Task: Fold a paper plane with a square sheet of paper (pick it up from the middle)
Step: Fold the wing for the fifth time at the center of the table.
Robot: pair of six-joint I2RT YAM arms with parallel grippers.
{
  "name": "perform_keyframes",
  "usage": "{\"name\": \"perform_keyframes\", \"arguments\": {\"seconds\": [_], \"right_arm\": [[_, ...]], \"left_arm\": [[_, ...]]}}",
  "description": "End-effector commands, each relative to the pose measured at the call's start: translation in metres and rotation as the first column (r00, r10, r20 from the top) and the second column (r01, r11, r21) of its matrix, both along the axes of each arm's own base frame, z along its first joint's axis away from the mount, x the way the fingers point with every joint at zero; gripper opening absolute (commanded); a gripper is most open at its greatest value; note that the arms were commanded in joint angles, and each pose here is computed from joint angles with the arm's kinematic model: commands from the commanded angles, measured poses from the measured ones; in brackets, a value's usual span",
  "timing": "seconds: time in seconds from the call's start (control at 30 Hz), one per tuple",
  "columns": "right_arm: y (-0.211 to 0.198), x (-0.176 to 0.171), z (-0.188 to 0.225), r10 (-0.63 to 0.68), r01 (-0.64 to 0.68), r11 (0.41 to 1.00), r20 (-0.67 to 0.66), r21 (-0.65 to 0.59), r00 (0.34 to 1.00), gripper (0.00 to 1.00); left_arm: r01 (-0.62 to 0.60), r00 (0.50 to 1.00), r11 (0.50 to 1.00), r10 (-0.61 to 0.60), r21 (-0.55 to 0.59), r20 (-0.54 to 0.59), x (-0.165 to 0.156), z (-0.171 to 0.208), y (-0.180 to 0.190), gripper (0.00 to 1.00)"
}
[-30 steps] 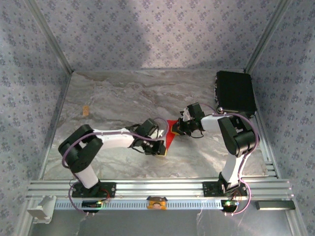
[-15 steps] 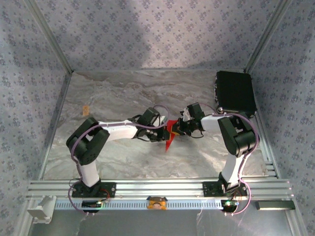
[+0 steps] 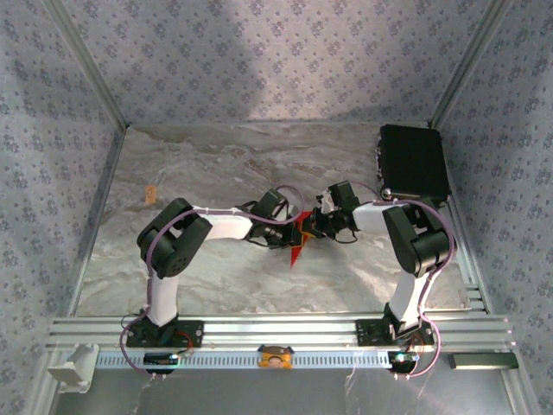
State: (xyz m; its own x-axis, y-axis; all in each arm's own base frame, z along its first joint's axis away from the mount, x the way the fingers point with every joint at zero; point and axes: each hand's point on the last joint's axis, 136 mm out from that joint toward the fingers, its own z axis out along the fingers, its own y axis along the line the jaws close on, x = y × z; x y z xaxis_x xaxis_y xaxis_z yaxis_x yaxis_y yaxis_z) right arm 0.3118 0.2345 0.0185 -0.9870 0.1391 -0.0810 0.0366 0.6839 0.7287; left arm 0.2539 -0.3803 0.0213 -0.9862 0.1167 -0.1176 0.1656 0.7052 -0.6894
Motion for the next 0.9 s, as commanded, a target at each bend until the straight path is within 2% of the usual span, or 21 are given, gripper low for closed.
{"name": "perform_keyframes", "arguments": {"seconds": [0.0,0.13,0.33,0.53,0.87], "right_arm": [[-0.018,-0.009,-0.017,-0.045,0.041,0.996,-0.052,-0.083,0.998,0.09],[-0.018,0.002,0.011,-0.053,0.054,0.997,0.022,-0.056,0.998,0.11],[-0.021,0.004,0.037,-0.046,0.05,0.998,0.103,-0.041,0.994,0.14],[-0.008,-0.004,0.037,-0.006,0.008,1.0,0.112,-0.016,0.994,0.12],[0.006,-0.014,0.01,0.036,-0.029,0.995,0.068,-0.097,0.997,0.11]], "left_arm": [[-0.001,0.998,0.992,0.01,0.124,-0.069,-0.02,-0.032,0.027,0.0],[0.027,0.995,0.993,-0.015,0.117,-0.1,-0.036,-0.037,0.034,0.0],[0.064,0.993,0.993,-0.053,0.103,-0.106,-0.044,-0.035,0.035,0.0],[0.059,0.994,0.993,-0.048,0.107,-0.103,-0.043,-0.036,0.035,0.0],[0.04,0.995,0.992,-0.029,0.121,-0.097,-0.04,-0.037,0.038,0.0]]}}
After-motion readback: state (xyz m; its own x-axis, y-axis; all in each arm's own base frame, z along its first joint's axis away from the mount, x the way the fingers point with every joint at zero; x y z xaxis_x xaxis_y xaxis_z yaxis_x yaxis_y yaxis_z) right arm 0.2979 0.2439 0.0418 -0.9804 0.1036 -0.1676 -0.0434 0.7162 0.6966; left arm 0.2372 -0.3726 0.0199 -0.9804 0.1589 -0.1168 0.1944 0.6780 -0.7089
